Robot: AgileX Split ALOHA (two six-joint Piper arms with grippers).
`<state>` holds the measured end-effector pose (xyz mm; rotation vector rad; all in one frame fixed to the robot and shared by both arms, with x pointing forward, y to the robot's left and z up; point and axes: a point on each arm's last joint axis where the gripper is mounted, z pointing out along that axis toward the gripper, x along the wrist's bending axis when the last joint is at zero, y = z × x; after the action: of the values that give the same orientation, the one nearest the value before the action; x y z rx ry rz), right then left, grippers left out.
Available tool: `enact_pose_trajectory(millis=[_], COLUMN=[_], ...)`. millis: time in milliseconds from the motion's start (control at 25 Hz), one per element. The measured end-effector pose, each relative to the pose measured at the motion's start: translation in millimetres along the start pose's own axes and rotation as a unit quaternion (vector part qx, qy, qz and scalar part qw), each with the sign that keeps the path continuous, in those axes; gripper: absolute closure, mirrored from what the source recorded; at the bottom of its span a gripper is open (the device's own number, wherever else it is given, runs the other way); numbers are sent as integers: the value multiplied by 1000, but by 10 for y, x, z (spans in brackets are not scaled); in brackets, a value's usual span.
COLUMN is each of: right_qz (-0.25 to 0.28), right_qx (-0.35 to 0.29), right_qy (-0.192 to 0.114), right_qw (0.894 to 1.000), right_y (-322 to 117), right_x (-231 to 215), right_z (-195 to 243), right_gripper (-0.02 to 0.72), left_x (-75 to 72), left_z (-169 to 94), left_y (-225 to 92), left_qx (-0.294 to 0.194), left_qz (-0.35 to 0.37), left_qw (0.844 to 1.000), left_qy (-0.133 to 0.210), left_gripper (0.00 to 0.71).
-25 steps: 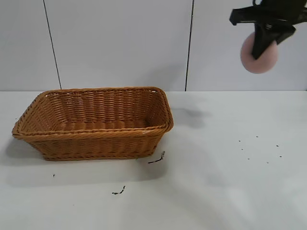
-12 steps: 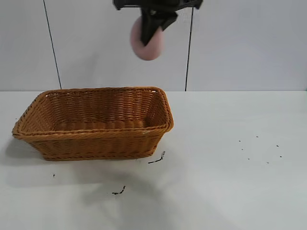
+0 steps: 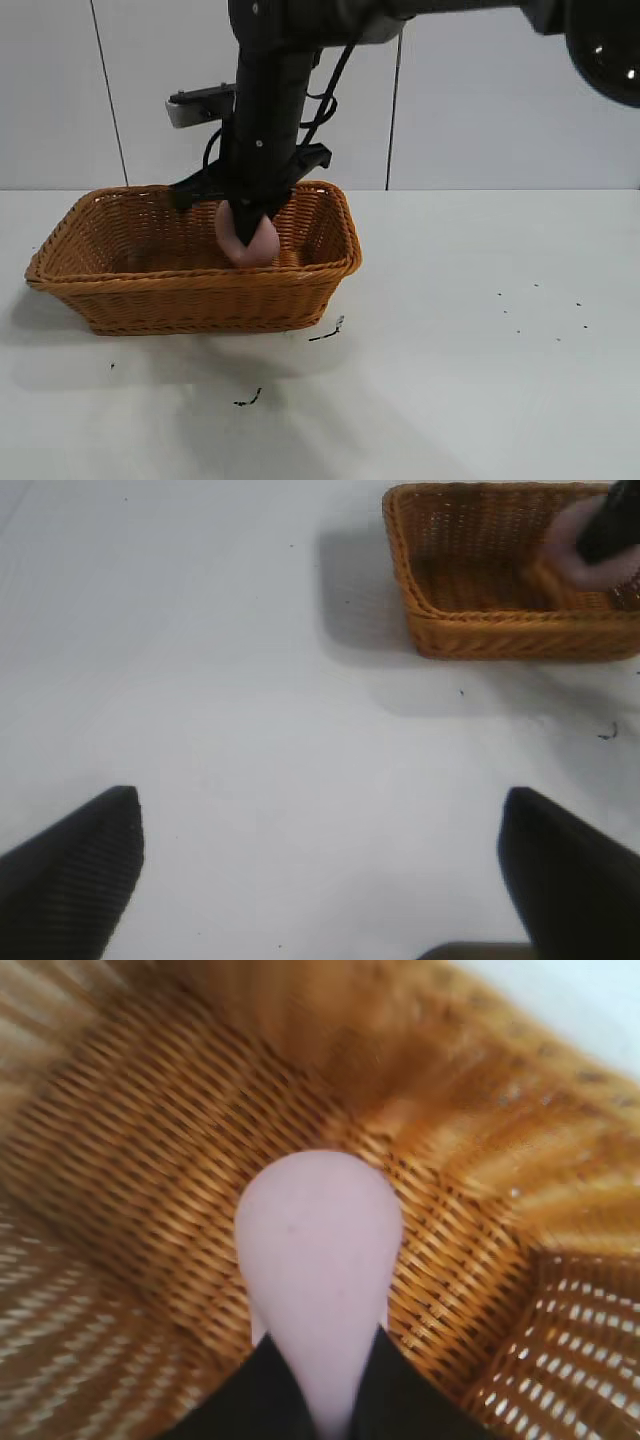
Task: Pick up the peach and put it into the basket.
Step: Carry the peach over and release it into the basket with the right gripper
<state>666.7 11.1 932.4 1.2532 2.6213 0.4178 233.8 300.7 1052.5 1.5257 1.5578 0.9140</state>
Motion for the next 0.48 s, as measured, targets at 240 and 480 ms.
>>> enact_pose_trajectory(millis=[240, 480], right_qz=[4, 33], right_qx=[-33, -82], right_qy=[0, -4], right_qw=[999, 996], right_y=[166, 261], right_x=[-40, -371], right_z=[-494, -1089], right_gripper=[17, 15], left_x=[0, 0], left_z=[0, 0], left_y=[0, 0], left_qx=[0, 0], left_qz=[0, 0], left_qw=[1000, 1000], left_qy=[0, 0], left_gripper=[17, 17])
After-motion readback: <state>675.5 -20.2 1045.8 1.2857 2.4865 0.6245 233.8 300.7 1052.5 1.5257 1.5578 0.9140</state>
